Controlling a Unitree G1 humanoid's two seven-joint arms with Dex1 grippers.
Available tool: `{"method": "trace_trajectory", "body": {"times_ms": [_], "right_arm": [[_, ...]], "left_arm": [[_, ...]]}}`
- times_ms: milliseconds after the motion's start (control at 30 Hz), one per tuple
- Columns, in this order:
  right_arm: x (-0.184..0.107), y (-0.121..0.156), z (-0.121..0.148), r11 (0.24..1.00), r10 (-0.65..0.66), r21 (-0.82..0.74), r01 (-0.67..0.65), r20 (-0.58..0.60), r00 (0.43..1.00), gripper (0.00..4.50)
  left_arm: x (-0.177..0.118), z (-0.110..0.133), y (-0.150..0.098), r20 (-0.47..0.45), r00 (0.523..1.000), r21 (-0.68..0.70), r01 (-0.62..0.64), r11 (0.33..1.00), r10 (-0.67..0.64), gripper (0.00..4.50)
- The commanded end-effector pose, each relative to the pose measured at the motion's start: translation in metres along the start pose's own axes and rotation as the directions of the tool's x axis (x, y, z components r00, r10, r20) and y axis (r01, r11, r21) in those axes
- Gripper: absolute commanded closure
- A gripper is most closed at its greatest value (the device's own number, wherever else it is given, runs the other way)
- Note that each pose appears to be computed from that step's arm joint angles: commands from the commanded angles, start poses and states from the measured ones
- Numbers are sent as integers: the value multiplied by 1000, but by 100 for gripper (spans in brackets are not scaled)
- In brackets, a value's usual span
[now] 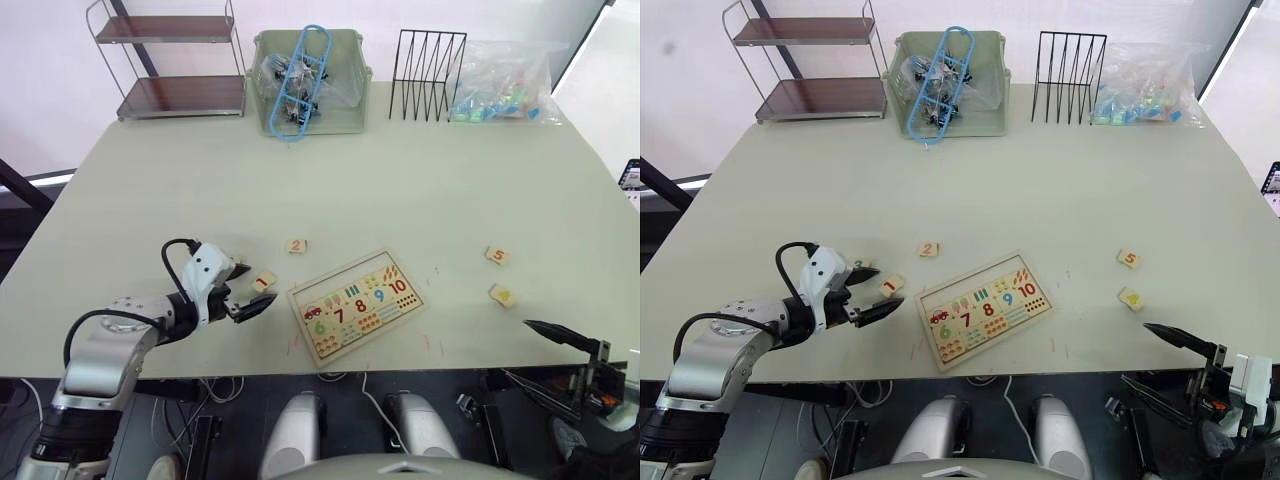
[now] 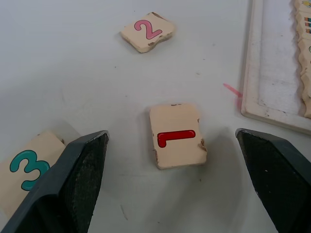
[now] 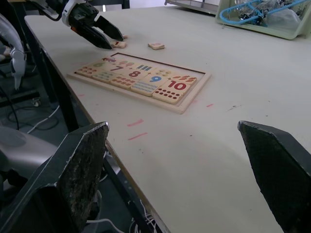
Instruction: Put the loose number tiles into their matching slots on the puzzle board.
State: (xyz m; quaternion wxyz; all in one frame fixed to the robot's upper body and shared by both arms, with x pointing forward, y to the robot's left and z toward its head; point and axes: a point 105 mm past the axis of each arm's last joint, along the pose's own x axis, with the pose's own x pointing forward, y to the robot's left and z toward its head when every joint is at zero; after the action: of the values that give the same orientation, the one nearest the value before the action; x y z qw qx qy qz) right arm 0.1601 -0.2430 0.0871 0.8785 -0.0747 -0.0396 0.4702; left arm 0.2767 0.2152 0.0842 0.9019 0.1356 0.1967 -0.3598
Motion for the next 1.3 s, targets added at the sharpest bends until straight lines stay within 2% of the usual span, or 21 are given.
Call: {"method": "trace_trajectory", "body": {"times_ms": [33,67,533,633,700,767,933,1300], "right_arm": [[0,0,7,999,3,-34,-3,9,1000,0],[0,0,7,999,3,-36,-3,9,1000,0],[0,0,10,999,6,-42,-5,15,1000,0],[-1,0,10,999,8,-43,-8,16,1000,0],[-1,-1,11,999,10,-44,-9,17,1000,0],[0,-1,11,999,12,-46,-11,18,1000,0],[1,-1,12,999,13,-49,-12,21,1000,0],[4,-1,15,999,5,-53,-3,38,999,0]], "left_arm": [[-1,3,-4,3,1000,16,16,1000,-16,72],[-1,2,-4,2,1000,17,15,1000,-15,109],[-1,1,-5,-2,1000,11,16,1000,-16,109],[0,1,-6,-1,1000,10,18,1000,-18,186],[0,1,-6,0,1000,11,19,1000,-19,286],[0,1,-6,0,1000,12,20,1000,-20,362],[0,3,-5,6,1000,21,21,1000,-22,361],[-8,25,-6,32,997,87,68,994,-71,361]]}}
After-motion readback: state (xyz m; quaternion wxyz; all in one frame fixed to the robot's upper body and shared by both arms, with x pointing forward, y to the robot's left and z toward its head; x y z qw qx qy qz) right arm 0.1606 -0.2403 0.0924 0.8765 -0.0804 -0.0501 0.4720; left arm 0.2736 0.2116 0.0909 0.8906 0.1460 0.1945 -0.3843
